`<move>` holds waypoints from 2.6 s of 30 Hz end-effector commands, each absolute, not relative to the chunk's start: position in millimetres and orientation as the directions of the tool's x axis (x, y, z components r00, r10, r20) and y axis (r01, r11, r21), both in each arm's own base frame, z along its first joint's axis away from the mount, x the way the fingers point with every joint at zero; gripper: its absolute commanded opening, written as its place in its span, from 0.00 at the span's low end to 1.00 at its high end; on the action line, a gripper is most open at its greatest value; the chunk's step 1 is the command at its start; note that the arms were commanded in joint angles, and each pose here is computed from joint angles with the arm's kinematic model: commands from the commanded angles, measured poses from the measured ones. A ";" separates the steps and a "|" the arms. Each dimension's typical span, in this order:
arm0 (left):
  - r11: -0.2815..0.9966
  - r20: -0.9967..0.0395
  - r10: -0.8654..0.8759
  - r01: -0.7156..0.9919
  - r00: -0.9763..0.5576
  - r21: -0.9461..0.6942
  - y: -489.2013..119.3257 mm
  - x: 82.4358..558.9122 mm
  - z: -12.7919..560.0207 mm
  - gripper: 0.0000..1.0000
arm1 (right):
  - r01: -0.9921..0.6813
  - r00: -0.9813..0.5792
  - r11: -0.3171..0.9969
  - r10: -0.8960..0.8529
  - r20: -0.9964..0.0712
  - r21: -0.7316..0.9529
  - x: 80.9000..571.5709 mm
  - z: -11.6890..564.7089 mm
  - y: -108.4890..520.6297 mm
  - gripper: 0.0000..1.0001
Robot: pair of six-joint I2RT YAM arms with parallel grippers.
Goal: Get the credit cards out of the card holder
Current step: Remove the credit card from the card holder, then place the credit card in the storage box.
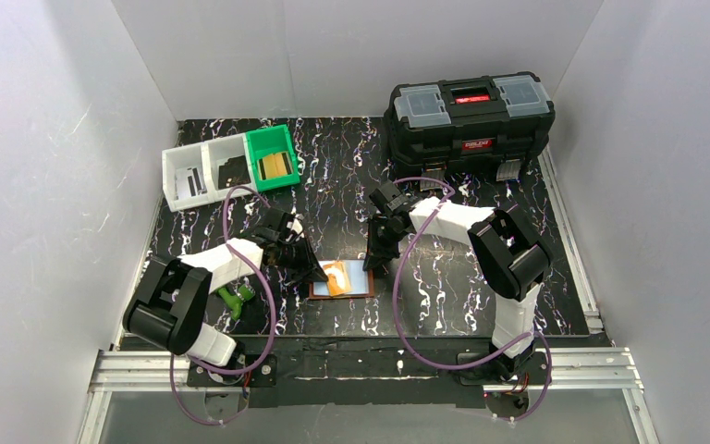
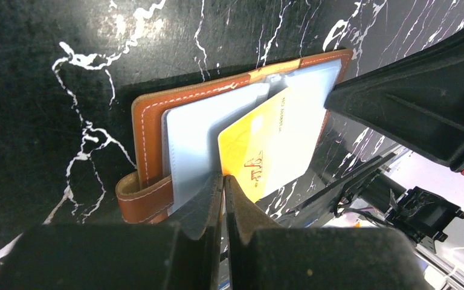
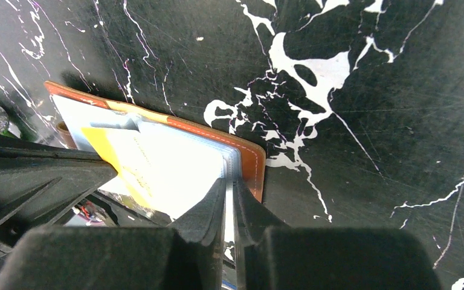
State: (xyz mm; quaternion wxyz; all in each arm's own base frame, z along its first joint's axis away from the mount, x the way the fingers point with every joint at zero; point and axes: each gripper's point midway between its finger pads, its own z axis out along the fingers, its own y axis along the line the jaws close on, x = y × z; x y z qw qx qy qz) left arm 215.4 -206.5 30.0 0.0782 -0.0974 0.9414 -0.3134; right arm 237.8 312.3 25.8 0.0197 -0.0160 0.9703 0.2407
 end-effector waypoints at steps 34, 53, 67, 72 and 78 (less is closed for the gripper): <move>0.799 -0.200 -0.212 -0.052 -0.956 -0.599 -191.9 227.1 100.8 0.00 | -0.112 -0.981 0.897 -0.032 -0.191 0.428 257.1 74.8 305.8 0.46; 0.370 -0.142 -0.378 -0.009 -0.915 -0.929 -223.8 283.8 210.9 0.00 | -0.234 -0.945 0.409 0.118 -0.305 0.882 260.1 198.0 327.8 0.86; 0.281 -0.089 -0.381 -0.024 -0.920 -0.959 -230.2 287.6 220.0 0.00 | -0.140 -0.972 0.195 0.161 -0.172 0.971 265.4 220.0 341.0 0.71; 0.273 -0.084 -0.377 -0.024 -0.922 -0.962 -230.7 285.7 219.0 0.00 | -0.132 -0.973 0.184 0.163 -0.163 0.974 267.3 222.4 342.7 0.47; 0.244 -0.072 -0.372 -0.022 -0.925 -0.970 -232.5 285.0 220.0 0.00 | -0.114 -0.979 0.176 0.148 -0.141 0.978 267.1 220.9 345.1 0.02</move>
